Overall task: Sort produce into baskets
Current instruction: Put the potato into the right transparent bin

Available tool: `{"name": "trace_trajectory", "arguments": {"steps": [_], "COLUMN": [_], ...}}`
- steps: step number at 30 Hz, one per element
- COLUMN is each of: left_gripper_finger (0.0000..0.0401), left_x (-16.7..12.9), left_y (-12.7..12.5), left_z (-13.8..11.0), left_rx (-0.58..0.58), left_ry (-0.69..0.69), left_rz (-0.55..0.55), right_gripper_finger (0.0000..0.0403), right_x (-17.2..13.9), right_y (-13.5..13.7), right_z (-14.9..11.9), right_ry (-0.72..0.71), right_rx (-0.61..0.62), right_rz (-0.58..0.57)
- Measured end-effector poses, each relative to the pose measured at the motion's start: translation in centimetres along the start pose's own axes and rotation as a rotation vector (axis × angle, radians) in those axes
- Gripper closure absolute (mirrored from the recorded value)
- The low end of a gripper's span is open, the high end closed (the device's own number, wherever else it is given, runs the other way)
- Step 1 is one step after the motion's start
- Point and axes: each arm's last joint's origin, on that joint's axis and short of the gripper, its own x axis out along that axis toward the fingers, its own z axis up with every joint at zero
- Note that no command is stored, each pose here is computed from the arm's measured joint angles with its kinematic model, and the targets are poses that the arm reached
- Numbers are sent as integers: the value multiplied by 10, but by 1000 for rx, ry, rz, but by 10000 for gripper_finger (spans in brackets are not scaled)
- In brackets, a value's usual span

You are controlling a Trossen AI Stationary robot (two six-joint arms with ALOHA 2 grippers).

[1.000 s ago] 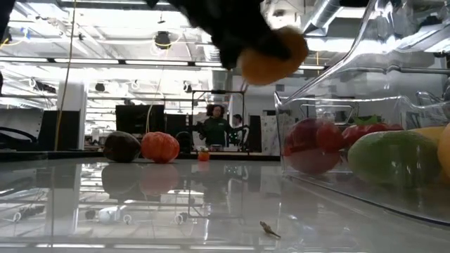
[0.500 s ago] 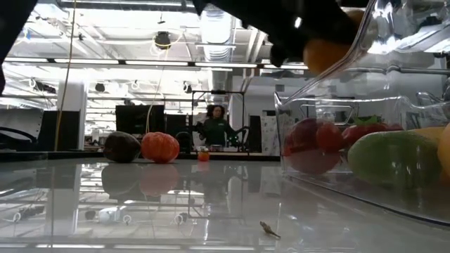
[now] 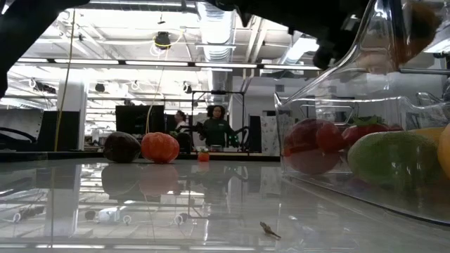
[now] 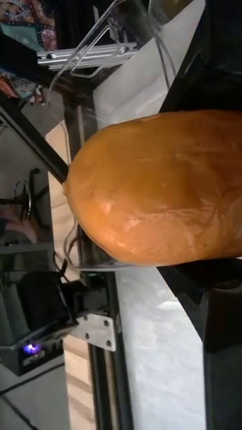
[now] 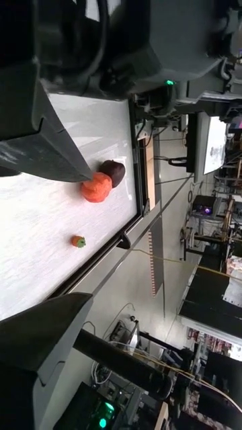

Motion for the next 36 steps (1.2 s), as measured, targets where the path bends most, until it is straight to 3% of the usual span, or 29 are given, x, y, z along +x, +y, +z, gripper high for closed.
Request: {"name": "trace_trajectory", "arguments": {"steps": [7, 17, 21, 25, 32, 36], "left_gripper_finger": [163, 163, 163, 163, 163, 163], "left_x": [18, 17, 17, 11, -12, -12], "left_y": [1, 2, 2, 1, 4, 7], "left_z": [-2, 5, 2, 1, 25, 22], "left_rx": [18, 22, 12, 72, 198, 297], "left_ry": [-60, -187, -148, -70, -48, -6], "left_rz": [1, 25, 22, 29, 158, 275], "right_gripper_finger": [92, 92, 92, 92, 92, 92], "right_x": [0, 0, 0, -2, -8, -11], "right_y": [0, 0, 0, 3, 8, 9], "right_z": [0, 1, 1, -2, -1, -3], "right_ry": [0, -6, -5, 15, -3, 18], "right_rx": [0, 1, -2, -21, -19, 83], "right_rz": [0, -15, -13, 66, 124, 143]}}
